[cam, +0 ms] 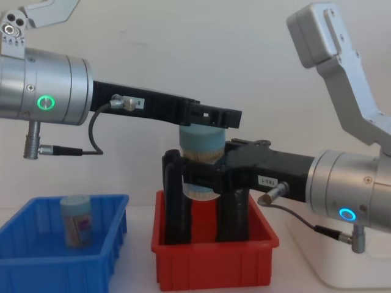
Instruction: Pick the cotton swabs from the blue box and place them into the white box.
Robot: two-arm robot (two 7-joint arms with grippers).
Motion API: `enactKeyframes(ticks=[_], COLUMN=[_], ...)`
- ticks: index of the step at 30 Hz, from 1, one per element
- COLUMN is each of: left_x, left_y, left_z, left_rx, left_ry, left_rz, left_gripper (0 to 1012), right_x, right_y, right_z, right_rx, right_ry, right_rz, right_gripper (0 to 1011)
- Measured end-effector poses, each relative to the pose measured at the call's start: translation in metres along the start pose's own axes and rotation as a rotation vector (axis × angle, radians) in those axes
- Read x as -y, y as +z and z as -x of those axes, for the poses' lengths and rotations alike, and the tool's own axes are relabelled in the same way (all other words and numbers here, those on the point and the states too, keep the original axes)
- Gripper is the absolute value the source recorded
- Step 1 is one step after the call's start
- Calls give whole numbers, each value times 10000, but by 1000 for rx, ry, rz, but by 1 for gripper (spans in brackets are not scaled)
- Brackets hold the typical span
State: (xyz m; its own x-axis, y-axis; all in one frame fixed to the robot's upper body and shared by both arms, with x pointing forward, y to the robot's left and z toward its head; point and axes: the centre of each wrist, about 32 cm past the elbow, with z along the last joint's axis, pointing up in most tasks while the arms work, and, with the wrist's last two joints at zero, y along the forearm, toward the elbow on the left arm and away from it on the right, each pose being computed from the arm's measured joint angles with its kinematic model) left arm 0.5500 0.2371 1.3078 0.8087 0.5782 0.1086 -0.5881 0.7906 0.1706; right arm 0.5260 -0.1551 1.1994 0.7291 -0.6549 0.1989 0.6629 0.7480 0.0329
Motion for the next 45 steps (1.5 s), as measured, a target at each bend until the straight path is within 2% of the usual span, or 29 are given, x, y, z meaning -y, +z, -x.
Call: enactKeyframes(ticks=[2,23,33,45], left_x=[-1,-1,-1,0], left_y=[0,0,0,0], left_z=[-1,0,-1,0], left_rx=[0,0,0,0], left_ry=[0,0,0,0], left_rz=[0,0,0,0], left_gripper=[1004,1004,1004,1004], right_x=[-1,93,273,593], right_y=[-1,-30,-28,-32], right_z=[-3,-53,-122,-274], right_rx=[0,-9,-18,-36], right_ry=[-2,-62,-153,-316], right_rz=[0,13,15,21], right_gripper=[667,668,668,668])
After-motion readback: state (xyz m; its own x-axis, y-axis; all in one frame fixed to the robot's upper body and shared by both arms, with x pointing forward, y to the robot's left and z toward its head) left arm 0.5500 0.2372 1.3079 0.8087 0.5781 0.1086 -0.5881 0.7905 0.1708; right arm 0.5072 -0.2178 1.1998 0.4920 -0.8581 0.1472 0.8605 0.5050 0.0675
